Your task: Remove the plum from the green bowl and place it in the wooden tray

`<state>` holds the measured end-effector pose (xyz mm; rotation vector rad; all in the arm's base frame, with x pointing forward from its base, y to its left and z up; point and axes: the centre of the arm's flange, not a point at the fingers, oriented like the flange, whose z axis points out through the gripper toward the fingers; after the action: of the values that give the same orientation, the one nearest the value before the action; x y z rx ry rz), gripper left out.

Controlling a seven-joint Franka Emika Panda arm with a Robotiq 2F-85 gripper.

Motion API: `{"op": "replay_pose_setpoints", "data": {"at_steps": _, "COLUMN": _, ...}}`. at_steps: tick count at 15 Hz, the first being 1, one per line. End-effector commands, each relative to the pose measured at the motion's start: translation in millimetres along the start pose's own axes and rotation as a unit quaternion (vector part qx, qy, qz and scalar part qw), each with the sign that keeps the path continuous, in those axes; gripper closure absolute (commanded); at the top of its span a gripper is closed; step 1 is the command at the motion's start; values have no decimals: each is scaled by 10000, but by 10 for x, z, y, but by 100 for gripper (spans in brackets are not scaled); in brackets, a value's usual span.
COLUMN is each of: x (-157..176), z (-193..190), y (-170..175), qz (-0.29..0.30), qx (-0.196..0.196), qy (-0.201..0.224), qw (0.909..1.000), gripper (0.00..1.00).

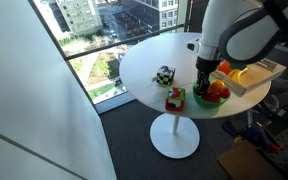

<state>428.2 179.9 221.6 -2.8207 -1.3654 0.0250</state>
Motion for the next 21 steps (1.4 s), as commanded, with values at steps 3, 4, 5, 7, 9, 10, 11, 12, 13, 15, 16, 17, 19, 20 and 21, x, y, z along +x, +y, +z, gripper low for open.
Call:
{"op": "replay_pose_setpoints", "data": {"at_steps": 3, "x": 31, "z": -58, "y": 29, "qz": 10, "qx": -118, "qy": 25, "qw": 9999, "gripper": 68}}
{"op": "replay_pose_setpoints", "data": {"at_steps": 4, "x": 26, "z": -80, "y": 29, "qz": 19, "qx": -109, "qy": 27, "qw": 9999, "gripper": 68}}
{"op": "replay_pose_setpoints", "data": {"at_steps": 5, "x": 22, "z": -108, "y": 30, "qz": 33, "qx": -95, "qy": 26, "qw": 9999, "gripper": 68}}
{"op": "replay_pose_setpoints", "data": {"at_steps": 7, "x": 21, "z": -164, "y": 35, "qz": 52, "qx": -97, "qy": 16, "qw": 9999, "gripper": 68}}
{"op": "replay_pose_setpoints", "data": {"at_steps": 9, "x": 24, "z": -216, "y": 43, "qz": 69, "qx": -84, "qy": 21, "qw": 9999, "gripper": 68}}
{"op": "replay_pose_setpoints", "data": {"at_steps": 10, "x": 23, "z": -247, "y": 49, "qz": 83, "qx": -67, "qy": 28, "qw": 9999, "gripper": 68}}
{"op": "replay_pose_setpoints", "data": {"at_steps": 11, "x": 18, "z": -271, "y": 54, "qz": 95, "qx": -75, "qy": 25, "qw": 9999, "gripper": 68}}
{"op": "replay_pose_setpoints", "data": {"at_steps": 12, "x": 12, "z": -305, "y": 61, "qz": 116, "qx": -69, "qy": 37, "qw": 9999, "gripper": 68}}
{"op": "replay_pose_setpoints", "data": {"at_steps": 13, "x": 9, "z": -332, "y": 68, "qz": 138, "qx": -75, "qy": 44, "qw": 9999, "gripper": 68}}
{"op": "replay_pose_setpoints", "data": {"at_steps": 15, "x": -10, "z": -408, "y": 96, "qz": 212, "qx": -62, "qy": 68, "qw": 9997, "gripper": 68}}
{"op": "replay_pose_setpoints", "data": {"at_steps": 16, "x": -22, "z": -449, "y": 112, "qz": 264, "qx": -46, "qy": 78, "qw": 9996, "gripper": 68}}
{"op": "replay_pose_setpoints", "data": {"at_steps": 17, "x": -37, "z": -494, "y": 133, "qz": 342, "qx": -28, "qy": 86, "qw": 9994, "gripper": 68}}
{"op": "replay_pose_setpoints", "data": {"at_steps": 19, "x": -70, "z": -578, "y": 177, "qz": 484, "qx": 42, "qy": 105, "qw": 9988, "gripper": 68}}
{"op": "replay_pose_setpoints", "data": {"at_steps": 20, "x": -95, "z": -618, "y": 204, "qz": 574, "qx": 75, "qy": 102, "qw": 9983, "gripper": 68}}
{"op": "replay_pose_setpoints", "data": {"at_steps": 21, "x": -120, "z": -656, "y": 232, "qz": 657, "qx": 108, "qy": 93, "qw": 9977, "gripper": 68}}
